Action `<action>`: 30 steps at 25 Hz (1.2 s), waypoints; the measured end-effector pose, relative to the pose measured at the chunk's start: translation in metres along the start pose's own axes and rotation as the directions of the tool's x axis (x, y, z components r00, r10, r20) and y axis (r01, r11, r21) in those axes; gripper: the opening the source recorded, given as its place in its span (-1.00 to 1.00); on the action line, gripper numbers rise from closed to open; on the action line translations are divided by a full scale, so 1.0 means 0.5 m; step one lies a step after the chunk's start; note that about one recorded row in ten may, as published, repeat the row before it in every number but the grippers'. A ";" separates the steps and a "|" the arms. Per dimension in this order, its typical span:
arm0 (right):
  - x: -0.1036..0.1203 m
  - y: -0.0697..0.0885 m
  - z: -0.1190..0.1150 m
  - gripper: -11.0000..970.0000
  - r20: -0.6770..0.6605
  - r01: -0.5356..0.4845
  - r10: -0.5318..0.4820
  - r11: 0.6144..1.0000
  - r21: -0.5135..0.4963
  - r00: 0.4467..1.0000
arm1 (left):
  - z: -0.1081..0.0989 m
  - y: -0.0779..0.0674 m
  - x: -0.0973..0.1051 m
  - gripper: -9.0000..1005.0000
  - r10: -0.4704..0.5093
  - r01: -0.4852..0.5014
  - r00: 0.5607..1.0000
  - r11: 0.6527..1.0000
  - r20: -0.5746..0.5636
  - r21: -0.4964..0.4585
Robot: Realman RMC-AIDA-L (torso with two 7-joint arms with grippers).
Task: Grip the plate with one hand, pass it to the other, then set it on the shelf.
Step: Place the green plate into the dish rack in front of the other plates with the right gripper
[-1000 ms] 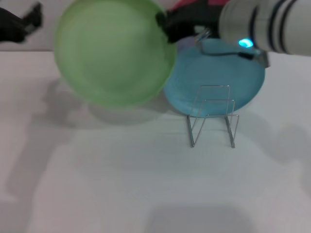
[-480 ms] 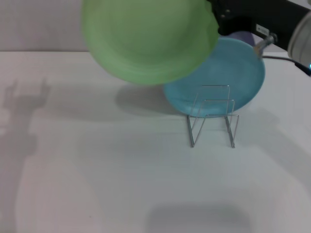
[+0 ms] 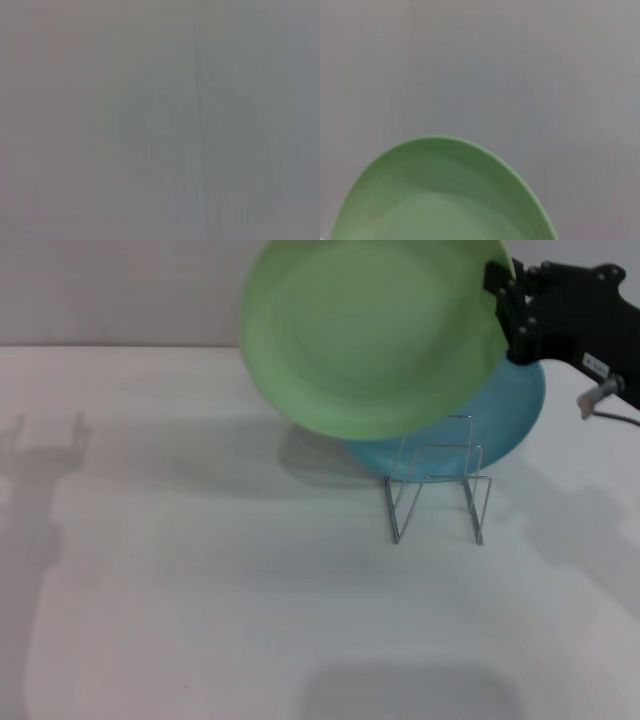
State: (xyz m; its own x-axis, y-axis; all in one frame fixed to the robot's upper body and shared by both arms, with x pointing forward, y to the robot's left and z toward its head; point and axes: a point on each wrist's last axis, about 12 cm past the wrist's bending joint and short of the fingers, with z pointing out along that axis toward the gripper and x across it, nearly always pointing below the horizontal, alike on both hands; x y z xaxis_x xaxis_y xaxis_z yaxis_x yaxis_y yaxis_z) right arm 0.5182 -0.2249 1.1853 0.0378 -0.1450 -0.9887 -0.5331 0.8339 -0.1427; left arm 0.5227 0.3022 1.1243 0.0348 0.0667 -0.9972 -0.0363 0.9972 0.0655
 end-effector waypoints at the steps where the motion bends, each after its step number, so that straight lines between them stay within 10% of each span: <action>1: 0.009 -0.005 -0.004 -0.91 0.007 -0.011 0.011 1.000 -0.008 1.000 | 0.001 -0.001 0.004 0.55 -0.005 0.005 1.000 1.000 0.001 0.001; 10: 0.058 -0.059 -0.058 -0.91 0.058 -0.103 0.107 0.992 -0.068 0.993 | 0.014 -0.020 0.029 0.55 0.006 -0.005 1.000 0.999 -0.013 0.033; 30: 0.097 -0.107 -0.077 -0.91 0.077 0.061 -0.056 0.996 -0.059 0.995 | 0.018 -0.062 0.057 0.55 0.031 -0.035 0.998 0.996 0.047 0.087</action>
State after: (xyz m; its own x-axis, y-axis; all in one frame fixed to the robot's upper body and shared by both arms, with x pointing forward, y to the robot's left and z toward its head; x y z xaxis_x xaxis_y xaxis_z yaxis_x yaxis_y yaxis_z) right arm 0.5162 -0.2971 1.1469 0.1325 -0.1504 -0.9797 -0.5784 0.7909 -0.1997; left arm 0.5336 0.2734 1.0942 0.0807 0.0988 -0.9918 0.0499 0.9934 0.1030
